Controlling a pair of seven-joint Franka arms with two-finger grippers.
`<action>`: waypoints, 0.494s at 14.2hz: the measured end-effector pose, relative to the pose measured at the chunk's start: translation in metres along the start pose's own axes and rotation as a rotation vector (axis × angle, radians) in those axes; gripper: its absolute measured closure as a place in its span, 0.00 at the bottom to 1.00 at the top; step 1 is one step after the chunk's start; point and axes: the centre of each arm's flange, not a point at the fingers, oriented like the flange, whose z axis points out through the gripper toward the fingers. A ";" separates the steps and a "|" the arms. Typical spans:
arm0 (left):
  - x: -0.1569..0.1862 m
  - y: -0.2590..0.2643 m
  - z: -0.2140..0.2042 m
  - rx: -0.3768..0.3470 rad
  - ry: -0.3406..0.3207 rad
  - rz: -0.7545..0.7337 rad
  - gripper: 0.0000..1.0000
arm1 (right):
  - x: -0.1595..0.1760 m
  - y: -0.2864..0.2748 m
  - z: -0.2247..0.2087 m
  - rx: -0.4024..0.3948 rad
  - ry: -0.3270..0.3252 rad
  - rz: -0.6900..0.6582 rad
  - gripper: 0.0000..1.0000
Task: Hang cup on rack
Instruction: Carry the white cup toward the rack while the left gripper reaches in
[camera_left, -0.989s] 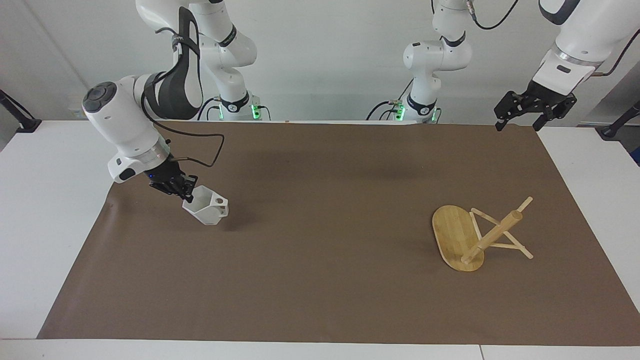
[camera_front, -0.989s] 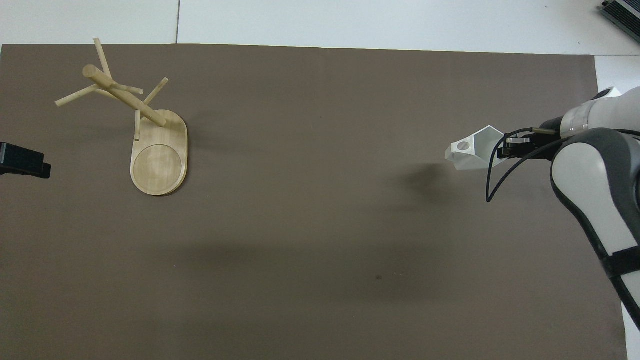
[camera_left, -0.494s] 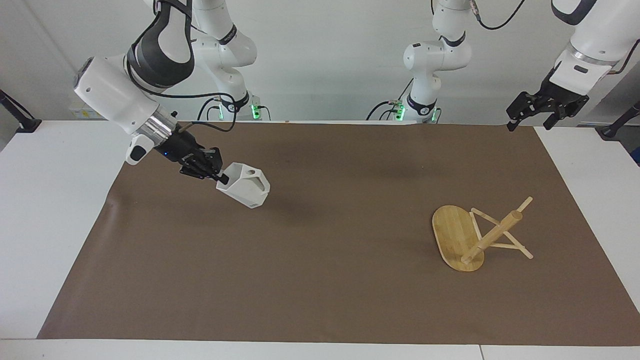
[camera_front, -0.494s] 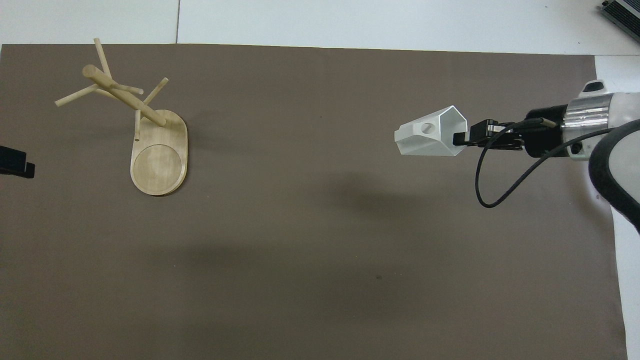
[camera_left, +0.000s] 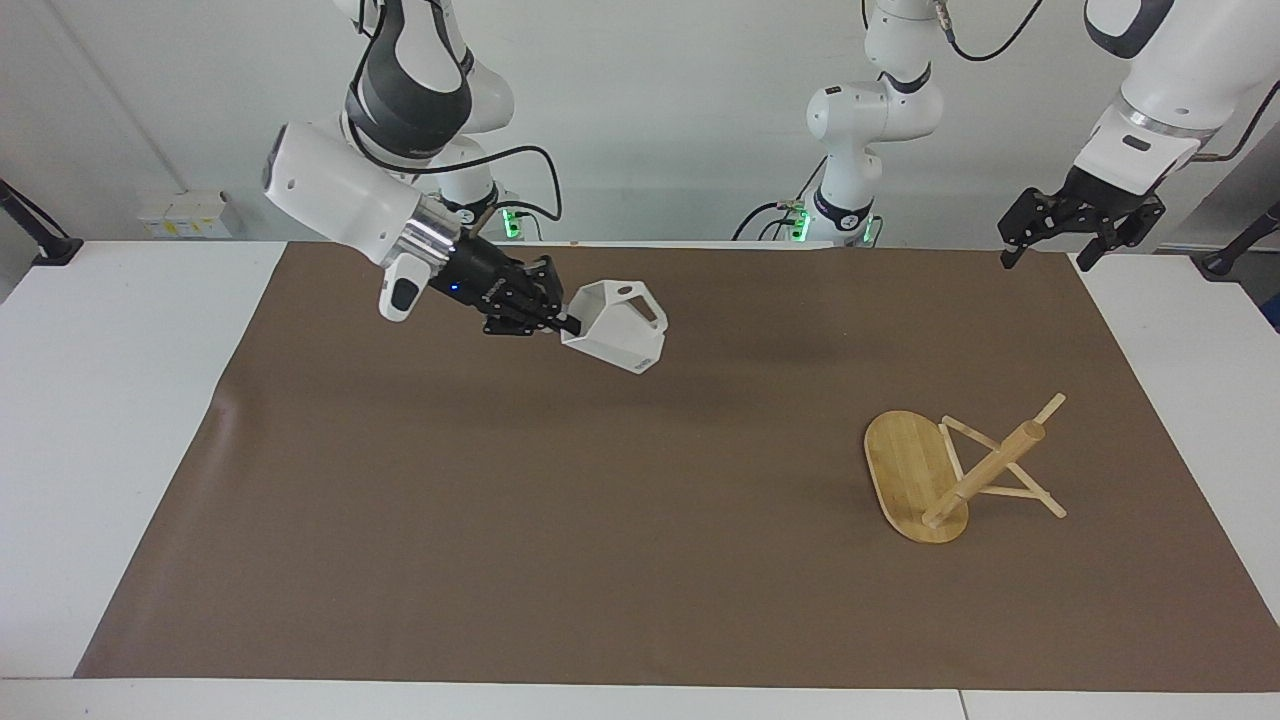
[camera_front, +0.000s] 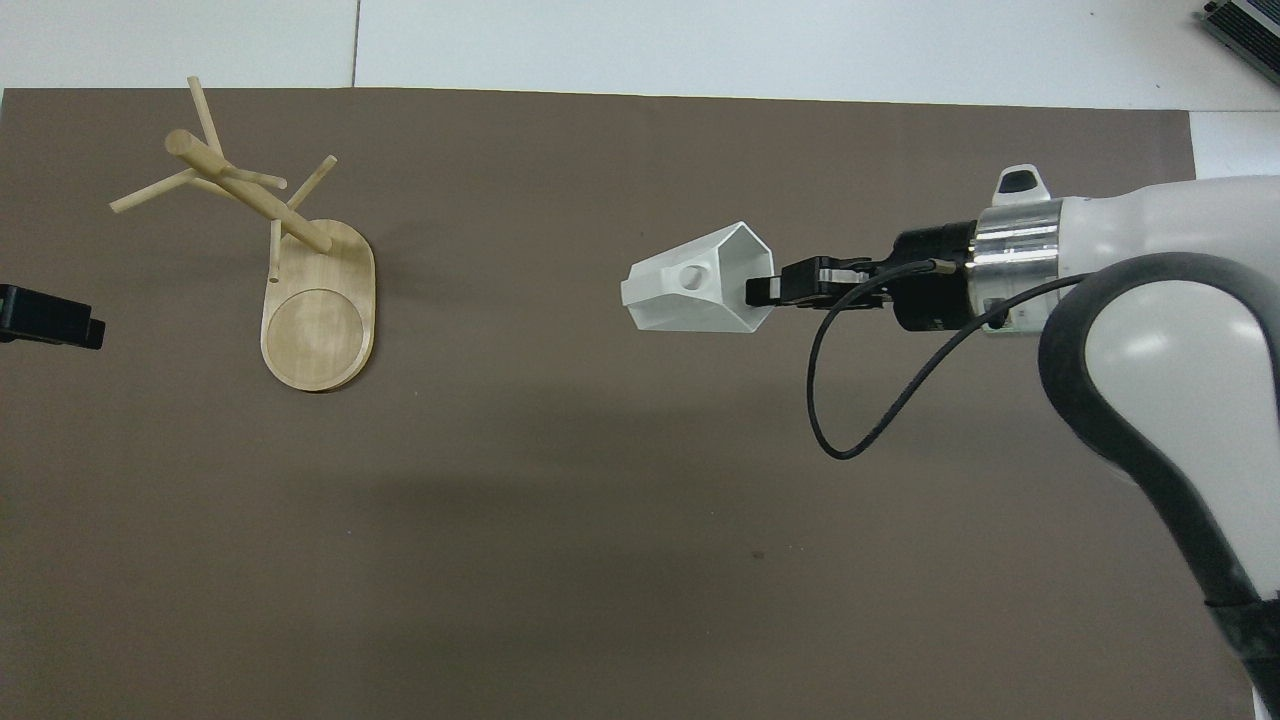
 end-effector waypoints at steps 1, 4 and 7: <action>0.002 0.008 0.003 -0.015 0.010 0.053 0.00 | -0.003 -0.008 0.011 0.038 -0.008 0.015 0.94; 0.004 0.025 0.008 -0.071 0.046 0.286 0.00 | -0.007 -0.024 0.035 0.109 0.008 0.095 0.94; -0.001 0.030 0.018 -0.138 0.099 0.572 0.00 | -0.012 -0.040 0.074 0.151 0.051 0.165 0.94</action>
